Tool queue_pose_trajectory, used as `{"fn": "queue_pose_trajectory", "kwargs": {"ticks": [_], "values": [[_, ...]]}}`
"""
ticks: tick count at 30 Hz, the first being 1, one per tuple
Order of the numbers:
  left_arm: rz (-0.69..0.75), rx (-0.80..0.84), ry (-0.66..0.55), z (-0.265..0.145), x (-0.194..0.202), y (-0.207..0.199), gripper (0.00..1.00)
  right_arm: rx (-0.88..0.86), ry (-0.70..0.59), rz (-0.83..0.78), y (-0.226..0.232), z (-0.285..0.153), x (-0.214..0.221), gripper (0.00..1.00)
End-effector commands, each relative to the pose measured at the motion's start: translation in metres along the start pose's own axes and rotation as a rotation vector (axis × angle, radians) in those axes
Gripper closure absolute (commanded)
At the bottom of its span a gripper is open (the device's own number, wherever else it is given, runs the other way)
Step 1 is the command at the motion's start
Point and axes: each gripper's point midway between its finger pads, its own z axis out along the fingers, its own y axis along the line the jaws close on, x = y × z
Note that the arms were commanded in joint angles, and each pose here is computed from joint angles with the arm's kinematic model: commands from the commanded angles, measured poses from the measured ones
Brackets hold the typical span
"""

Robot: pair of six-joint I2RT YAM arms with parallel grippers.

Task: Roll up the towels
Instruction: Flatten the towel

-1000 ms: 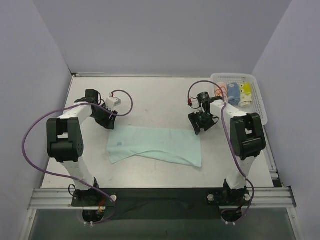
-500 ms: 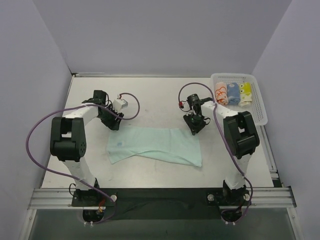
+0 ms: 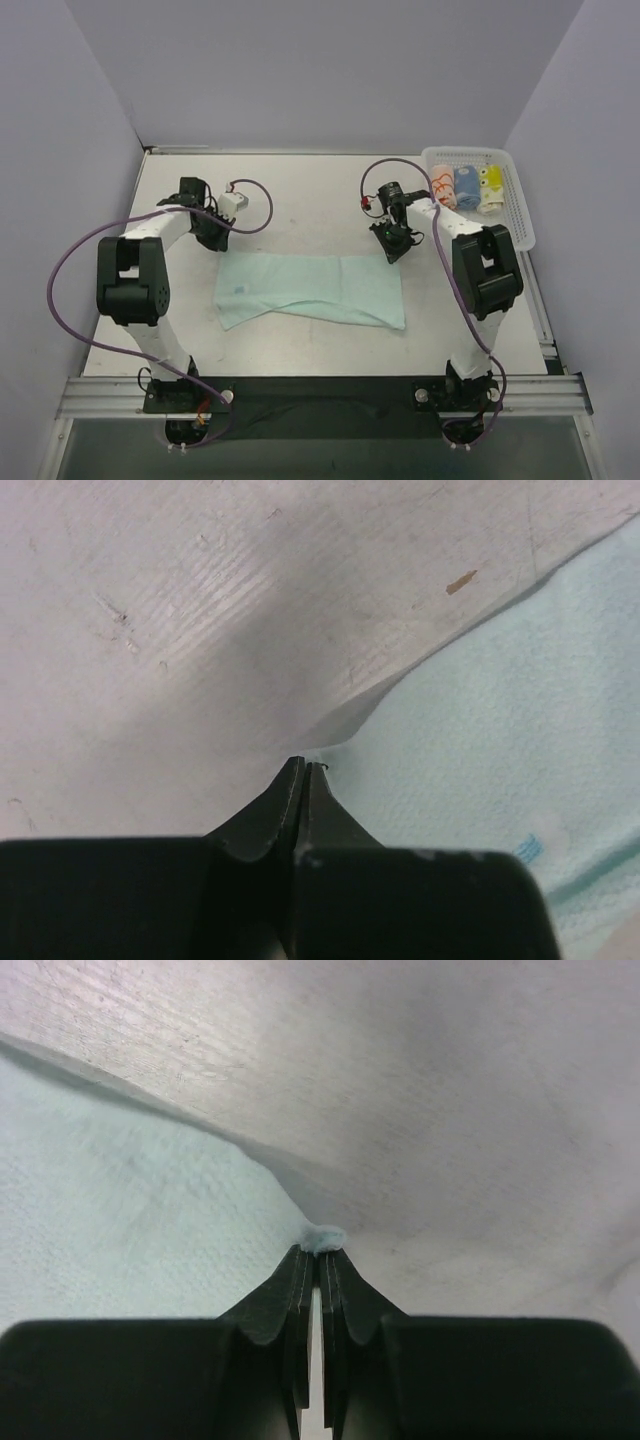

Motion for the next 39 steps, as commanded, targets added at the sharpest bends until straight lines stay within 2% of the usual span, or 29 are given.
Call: {"fn": "queue_pose_trajectory", "kwargs": {"ticks": [1,4,5,9,13,14,16,18,21,25,30,39], "values": [[-0.065,-0.027,-0.201,-0.061,-0.054,0.008,1.0,0.049,-0.209,0.05,-0.022,-0.068,-0.038,1.0],[-0.052,-0.058,-0.278,-0.089,-0.075,0.008,1.0,0.068,-0.281,0.03,-0.029,-0.093,-0.053,1.0],[-0.076,-0.081,-0.288,-0.097,-0.072,0.018,1.0,0.072,-0.285,0.018,-0.031,-0.098,-0.055,1.0],[-0.075,-0.117,-0.327,-0.121,-0.078,0.017,1.0,0.047,-0.292,-0.015,-0.025,-0.102,-0.05,1.0],[-0.105,-0.12,-0.28,-0.114,-0.068,0.008,1.0,0.027,-0.271,-0.03,-0.021,-0.097,-0.04,1.0],[-0.114,-0.099,-0.265,-0.109,-0.065,0.006,0.95,0.026,-0.264,-0.034,-0.02,-0.094,-0.038,1.0],[-0.168,-0.074,-0.228,-0.095,-0.055,0.003,0.56,0.024,-0.236,-0.032,-0.02,-0.085,-0.033,1.0],[-0.174,-0.064,-0.177,-0.076,-0.05,-0.009,0.51,0.022,-0.222,-0.03,-0.02,-0.081,-0.031,1.0],[-0.177,-0.134,-0.091,-0.051,-0.034,-0.014,0.51,0.024,-0.215,-0.025,-0.02,-0.078,-0.029,1.0],[-0.157,-0.117,0.005,-0.023,-0.02,-0.032,0.44,0.031,-0.215,-0.022,-0.022,-0.079,-0.031,1.0],[-0.169,-0.109,0.081,0.0,-0.005,-0.034,0.38,0.035,-0.213,-0.017,-0.023,-0.077,-0.035,1.0],[-0.146,-0.116,0.149,0.027,0.009,-0.036,0.45,0.032,-0.194,-0.011,-0.024,-0.07,-0.034,1.0]]}}
